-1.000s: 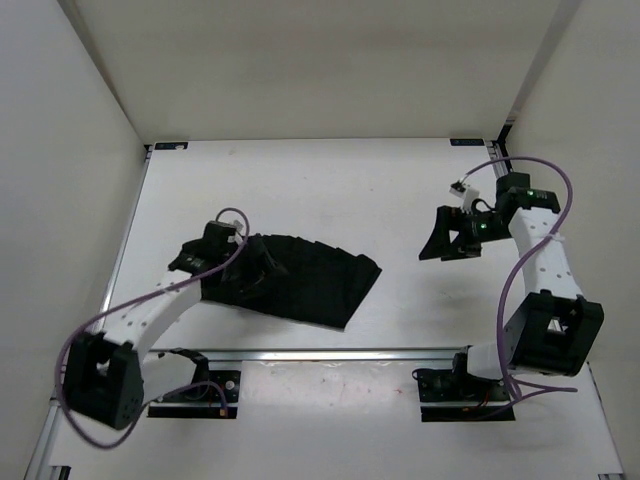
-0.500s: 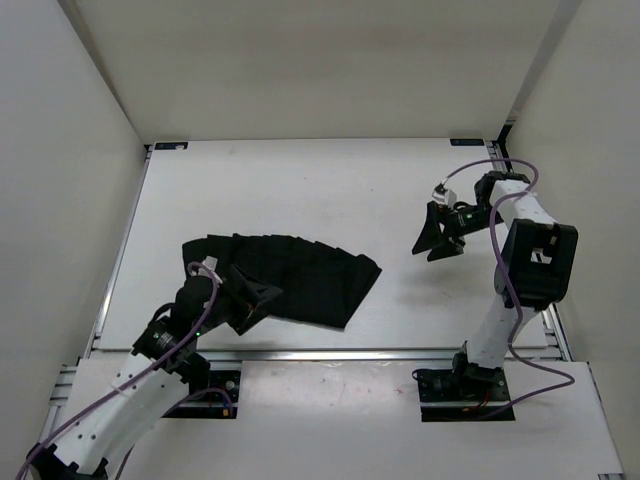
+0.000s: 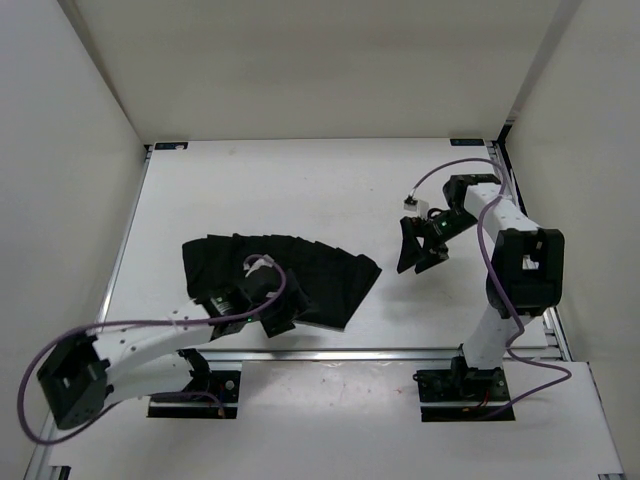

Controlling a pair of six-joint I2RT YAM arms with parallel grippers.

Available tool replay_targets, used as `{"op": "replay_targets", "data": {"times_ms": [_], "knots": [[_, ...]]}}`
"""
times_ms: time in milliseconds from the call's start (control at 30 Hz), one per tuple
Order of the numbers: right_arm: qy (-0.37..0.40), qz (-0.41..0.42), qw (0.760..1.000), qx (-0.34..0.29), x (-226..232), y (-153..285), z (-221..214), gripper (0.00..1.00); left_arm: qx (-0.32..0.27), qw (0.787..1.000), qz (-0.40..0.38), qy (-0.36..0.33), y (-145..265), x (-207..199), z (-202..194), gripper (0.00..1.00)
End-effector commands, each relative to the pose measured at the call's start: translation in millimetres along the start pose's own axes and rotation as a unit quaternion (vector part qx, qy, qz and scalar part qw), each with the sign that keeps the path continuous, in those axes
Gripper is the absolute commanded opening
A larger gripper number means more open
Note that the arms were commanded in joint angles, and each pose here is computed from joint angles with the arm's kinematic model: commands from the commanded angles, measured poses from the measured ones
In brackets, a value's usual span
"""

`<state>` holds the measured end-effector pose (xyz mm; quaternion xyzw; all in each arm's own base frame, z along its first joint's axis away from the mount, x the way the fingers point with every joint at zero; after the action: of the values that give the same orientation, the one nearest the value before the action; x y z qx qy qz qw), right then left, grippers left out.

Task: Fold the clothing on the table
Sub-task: Fold the skirt

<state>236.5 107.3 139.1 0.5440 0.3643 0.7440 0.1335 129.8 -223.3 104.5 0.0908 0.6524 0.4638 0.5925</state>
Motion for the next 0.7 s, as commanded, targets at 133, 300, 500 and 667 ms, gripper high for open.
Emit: {"op": "replay_targets", "data": {"times_ms": [133, 300, 500, 667], "knots": [[0.005, -0.024, 0.999, -0.031, -6.2, 17.1, 15.3, 0.99, -0.071, 0.997, 0.002, -0.043, -24.1, -61.8, 0.4, 0.99], [-0.008, -0.010, 1.000, -0.024, -7.8, 7.8, 12.3, 0.99, -0.083, 0.996, 0.017, -0.031, -40.1, -61.6, -11.9, 0.99], [-0.002, 0.009, 1.000, -0.026, -10.7, 9.7, 28.0, 0.99, -0.073, 0.996, 0.033, -0.047, -49.8, -59.0, -37.2, 0.99], [-0.019, 0.031, 0.999, -0.002, -18.5, 1.7, 34.0, 1.00, -0.070, 0.996, 0.038, -0.040, -56.4, -54.7, -42.0, 0.98]]}}
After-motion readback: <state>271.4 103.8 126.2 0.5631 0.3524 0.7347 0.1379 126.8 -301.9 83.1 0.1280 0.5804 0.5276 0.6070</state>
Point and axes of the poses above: each gripper's point midway between its finger pads, its own y axis back along the fingers, its own x axis along the line the jaws close on, z = x × y, the point moved 3 cm from there along y, back along the fingers
